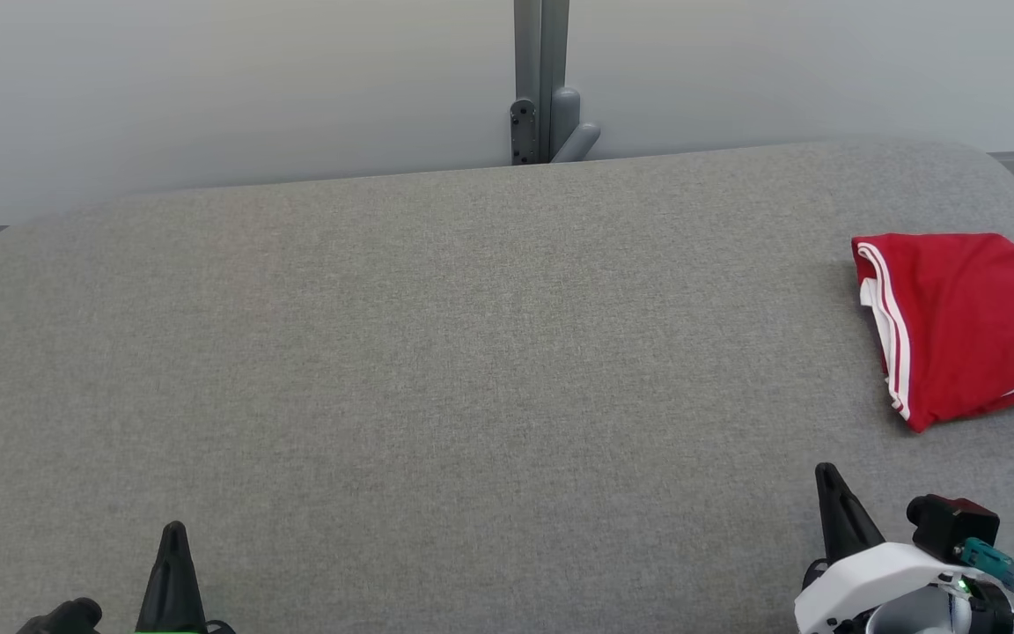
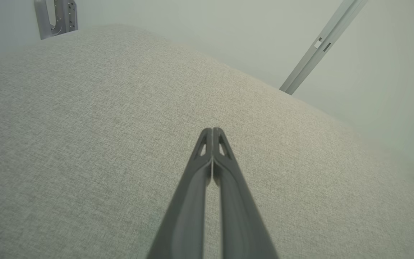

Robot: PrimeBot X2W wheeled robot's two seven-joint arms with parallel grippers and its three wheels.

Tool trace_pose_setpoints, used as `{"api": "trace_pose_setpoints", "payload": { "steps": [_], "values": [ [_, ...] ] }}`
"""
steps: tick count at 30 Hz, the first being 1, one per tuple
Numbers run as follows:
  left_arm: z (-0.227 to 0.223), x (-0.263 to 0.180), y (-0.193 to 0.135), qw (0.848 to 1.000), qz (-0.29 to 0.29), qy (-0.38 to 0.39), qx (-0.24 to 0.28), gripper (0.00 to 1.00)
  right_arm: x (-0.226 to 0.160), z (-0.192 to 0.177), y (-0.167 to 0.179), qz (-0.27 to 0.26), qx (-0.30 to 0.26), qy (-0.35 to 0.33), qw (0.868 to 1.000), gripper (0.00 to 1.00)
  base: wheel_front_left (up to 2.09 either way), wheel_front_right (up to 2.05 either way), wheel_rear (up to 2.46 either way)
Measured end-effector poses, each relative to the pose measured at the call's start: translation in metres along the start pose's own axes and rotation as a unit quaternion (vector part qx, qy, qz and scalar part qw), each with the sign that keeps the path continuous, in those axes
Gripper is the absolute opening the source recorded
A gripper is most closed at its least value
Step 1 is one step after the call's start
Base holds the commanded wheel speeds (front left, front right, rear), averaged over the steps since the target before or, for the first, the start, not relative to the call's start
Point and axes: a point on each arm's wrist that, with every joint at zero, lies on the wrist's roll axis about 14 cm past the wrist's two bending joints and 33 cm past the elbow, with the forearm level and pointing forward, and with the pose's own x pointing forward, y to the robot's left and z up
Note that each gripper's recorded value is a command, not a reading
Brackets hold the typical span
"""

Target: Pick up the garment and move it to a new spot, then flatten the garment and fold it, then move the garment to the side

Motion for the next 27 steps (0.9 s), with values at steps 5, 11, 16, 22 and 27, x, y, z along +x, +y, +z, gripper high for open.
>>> {"api": "trace_pose_setpoints", "payload": {
  "steps": [5, 11, 16, 22, 27],
  "values": [
    [0.002, 0.003, -0.001, 0.999, 0.002, 0.001, -0.039, 0.00, 0.001, 0.004, -0.003, -0.008, 0.045, -0.004, 0.999, 0.00, 0.00, 0.00, 0.00],
    [0.004, 0.007, -0.003, 0.996, 0.002, 0.002, -0.084, 0.00, 0.002, 0.008, -0.005, -0.015, 0.097, -0.007, 0.995, 0.00, 0.00, 0.00, 0.00],
    [0.006, 0.010, -0.004, 0.993, 0.003, 0.003, -0.121, 0.00, 0.003, 0.011, -0.007, -0.020, 0.137, -0.010, 0.990, 0.00, 0.00, 0.00, 0.00],
    [0.008, 0.013, -0.006, 0.987, 0.002, 0.004, -0.160, 0.00, 0.004, 0.014, -0.009, -0.024, 0.182, -0.013, 0.983, 0.00, 0.00, 0.00, 0.00],
    [0.011, 0.015, -0.008, 0.982, 0.001, 0.004, -0.191, 0.00, 0.005, 0.018, -0.010, -0.025, 0.217, -0.018, 0.976, 0.00, 0.00, 0.00, 0.00]
  ]
}}
